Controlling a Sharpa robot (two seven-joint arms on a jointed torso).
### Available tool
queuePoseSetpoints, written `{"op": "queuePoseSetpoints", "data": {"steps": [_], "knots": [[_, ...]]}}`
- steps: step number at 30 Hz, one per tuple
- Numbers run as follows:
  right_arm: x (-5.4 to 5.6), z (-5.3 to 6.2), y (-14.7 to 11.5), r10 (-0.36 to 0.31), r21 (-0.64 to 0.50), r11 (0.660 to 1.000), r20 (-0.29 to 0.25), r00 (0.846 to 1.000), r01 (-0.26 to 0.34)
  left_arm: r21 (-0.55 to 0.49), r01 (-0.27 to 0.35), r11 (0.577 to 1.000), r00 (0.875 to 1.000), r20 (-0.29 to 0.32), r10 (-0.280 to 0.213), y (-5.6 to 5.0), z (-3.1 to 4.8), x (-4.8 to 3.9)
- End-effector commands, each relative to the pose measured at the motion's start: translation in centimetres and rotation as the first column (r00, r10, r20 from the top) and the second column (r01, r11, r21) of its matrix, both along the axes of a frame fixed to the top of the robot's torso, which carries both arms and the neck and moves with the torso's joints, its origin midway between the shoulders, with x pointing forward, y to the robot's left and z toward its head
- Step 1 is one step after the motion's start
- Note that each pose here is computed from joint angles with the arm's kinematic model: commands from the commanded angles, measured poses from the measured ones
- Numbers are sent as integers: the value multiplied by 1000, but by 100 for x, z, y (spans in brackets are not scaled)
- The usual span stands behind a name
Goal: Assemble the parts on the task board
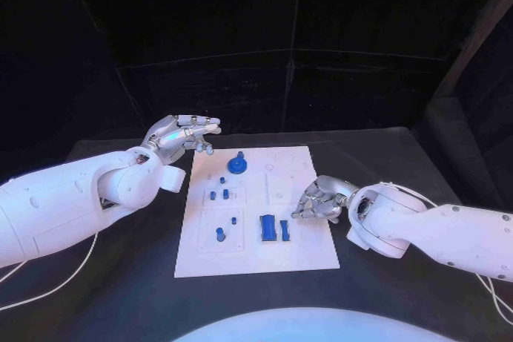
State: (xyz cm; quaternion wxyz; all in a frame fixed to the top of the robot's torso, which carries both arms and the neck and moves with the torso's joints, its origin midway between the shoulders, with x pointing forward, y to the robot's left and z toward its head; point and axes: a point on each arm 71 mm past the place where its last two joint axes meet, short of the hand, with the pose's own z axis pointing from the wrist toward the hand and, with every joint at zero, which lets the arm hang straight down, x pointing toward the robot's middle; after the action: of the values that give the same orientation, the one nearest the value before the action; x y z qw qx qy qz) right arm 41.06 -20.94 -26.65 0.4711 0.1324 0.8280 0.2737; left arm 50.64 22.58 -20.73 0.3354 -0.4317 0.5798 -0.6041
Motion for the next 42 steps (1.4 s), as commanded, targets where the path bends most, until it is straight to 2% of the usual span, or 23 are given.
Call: {"op": "queuePoseSetpoints", "data": {"steps": [1, 6, 9, 12, 17, 21, 23, 24, 29, 34, 39, 42], "knots": [[245, 136, -58, -61, 400, 915, -5, 998, 58, -24, -71, 997, 996, 49, 72, 61, 13, 43], [673, 147, -258, -179, 586, 792, -44, 983, 170, -39, -156, 987, 985, 65, 158, 169, -45, 152], [888, 117, -311, -232, 659, 720, -67, 970, 218, -40, -197, 980, 978, 64, 199, 238, -97, 215], [1075, 82, -332, -272, 700, 673, -68, 960, 240, -44, -232, 972, 970, 59, 234, 288, -165, 265], [1272, 47, -326, -296, 733, 637, -55, 954, 240, -36, -288, 957, 956, 54, 290, 311, -276, 368], [1367, 63, -318, -299, 750, 621, -41, 953, 227, -22, -326, 945, 944, 57, 326, 307, -344, 442], [1391, 71, -310, -298, 753, 620, -35, 954, 221, -19, -332, 943, 941, 57, 332, 297, -361, 457], [1365, 21, -331, -326, 687, 677, -42, 944, 265, -2, -286, 958, 958, 38, 285, 262, -368, 435], [1330, 36, -299, -336, 698, 665, -39, 941, 266, 5, -292, 957, 956, 38, 291, 223, -372, 393], [1230, 80, -217, -361, 725, 633, -32, 932, 270, 22, -307, 951, 951, 40, 306, 123, -374, 277], [1027, 174, -78, -409, 767, 577, -27, 912, 282, 52, -336, 940, 941, 50, 333, -50, -343, 47], [859, 253, 16, -444, 790, 538, -30, 895, 293, 70, -357, 931, 933, 62, 353, -164, -294, -128]]}}
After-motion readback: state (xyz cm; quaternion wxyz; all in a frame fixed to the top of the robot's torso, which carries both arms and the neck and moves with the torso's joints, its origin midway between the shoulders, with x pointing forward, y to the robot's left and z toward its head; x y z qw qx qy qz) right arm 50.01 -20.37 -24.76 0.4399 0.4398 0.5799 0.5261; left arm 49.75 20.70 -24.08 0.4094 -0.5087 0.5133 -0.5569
